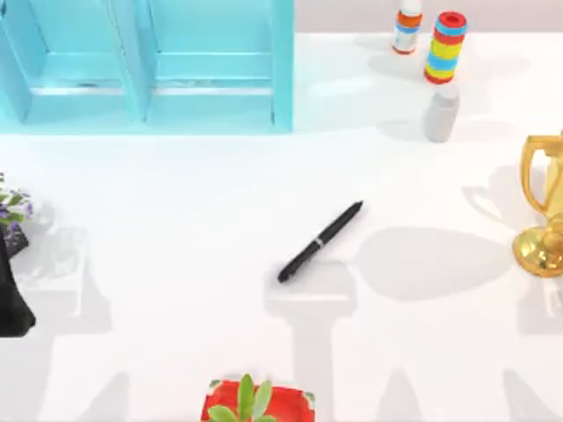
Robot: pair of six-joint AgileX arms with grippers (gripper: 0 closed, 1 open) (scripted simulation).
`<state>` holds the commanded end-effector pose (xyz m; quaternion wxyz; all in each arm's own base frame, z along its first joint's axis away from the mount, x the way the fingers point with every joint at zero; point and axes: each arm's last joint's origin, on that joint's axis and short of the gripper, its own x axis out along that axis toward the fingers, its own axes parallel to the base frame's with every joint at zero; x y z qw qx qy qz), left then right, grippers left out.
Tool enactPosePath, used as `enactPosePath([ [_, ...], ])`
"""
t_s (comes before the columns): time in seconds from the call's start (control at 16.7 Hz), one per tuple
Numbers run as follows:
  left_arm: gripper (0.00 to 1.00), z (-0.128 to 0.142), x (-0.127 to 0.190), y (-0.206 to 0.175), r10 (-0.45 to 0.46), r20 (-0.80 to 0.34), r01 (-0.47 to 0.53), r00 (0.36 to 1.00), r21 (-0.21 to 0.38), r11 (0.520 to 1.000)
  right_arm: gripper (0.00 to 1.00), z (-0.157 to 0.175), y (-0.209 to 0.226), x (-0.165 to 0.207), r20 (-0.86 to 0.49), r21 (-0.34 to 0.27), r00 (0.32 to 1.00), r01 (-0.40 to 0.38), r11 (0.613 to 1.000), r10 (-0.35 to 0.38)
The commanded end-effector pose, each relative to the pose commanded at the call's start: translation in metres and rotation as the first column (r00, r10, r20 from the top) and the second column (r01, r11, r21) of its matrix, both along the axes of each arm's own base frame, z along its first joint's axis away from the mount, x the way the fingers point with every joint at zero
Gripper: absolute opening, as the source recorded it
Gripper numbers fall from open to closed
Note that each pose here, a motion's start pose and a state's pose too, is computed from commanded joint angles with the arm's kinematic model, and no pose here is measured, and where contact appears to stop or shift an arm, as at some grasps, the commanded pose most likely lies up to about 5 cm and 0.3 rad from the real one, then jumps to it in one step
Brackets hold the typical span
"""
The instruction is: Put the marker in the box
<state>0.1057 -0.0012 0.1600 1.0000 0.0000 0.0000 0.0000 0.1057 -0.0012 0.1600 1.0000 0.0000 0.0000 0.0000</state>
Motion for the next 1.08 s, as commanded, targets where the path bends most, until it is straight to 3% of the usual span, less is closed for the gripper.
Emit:
enactPosePath([
  [0.18, 1.0, 0.0, 0.0, 0.0, 0.0, 0.0, 0.0, 1.0, 0.0, 1.0, 1.0, 0.002, 0.001, 0.0, -0.004, 0.009, 1.0, -0.008, 1.0, 0.008],
  [0.3, 1.0, 0.0, 0.0, 0.0, 0.0, 0.0, 0.0, 1.0, 0.0, 1.0, 1.0, 0.011, 0.005, 0.001, -0.026, 0.058, 0.999, -0.045, 0.997, 0.047],
  [0.48, 1.0, 0.0, 0.0, 0.0, 0.0, 0.0, 0.0, 1.0, 0.0, 1.0, 1.0, 0.035, 0.015, 0.007, -0.101, 0.194, 0.985, -0.12, 0.974, 0.142],
  [0.66, 1.0, 0.0, 0.0, 0.0, 0.0, 0.0, 0.0, 1.0, 0.0, 1.0, 1.0, 0.063, 0.033, 0.025, -0.229, 0.372, 0.94, -0.155, 0.915, 0.252],
  [0.9, 1.0, 0.0, 0.0, 0.0, 0.0, 0.0, 0.0, 1.0, 0.0, 1.0, 1.0, 0.089, 0.071, 0.071, -0.443, 0.574, 0.817, -0.059, 0.817, 0.37],
  [1.08, 1.0, 0.0, 0.0, 0.0, 0.0, 0.0, 0.0, 1.0, 0.0, 1.0, 1.0, 0.087, 0.111, 0.115, -0.604, 0.642, 0.686, 0.116, 0.758, 0.406],
])
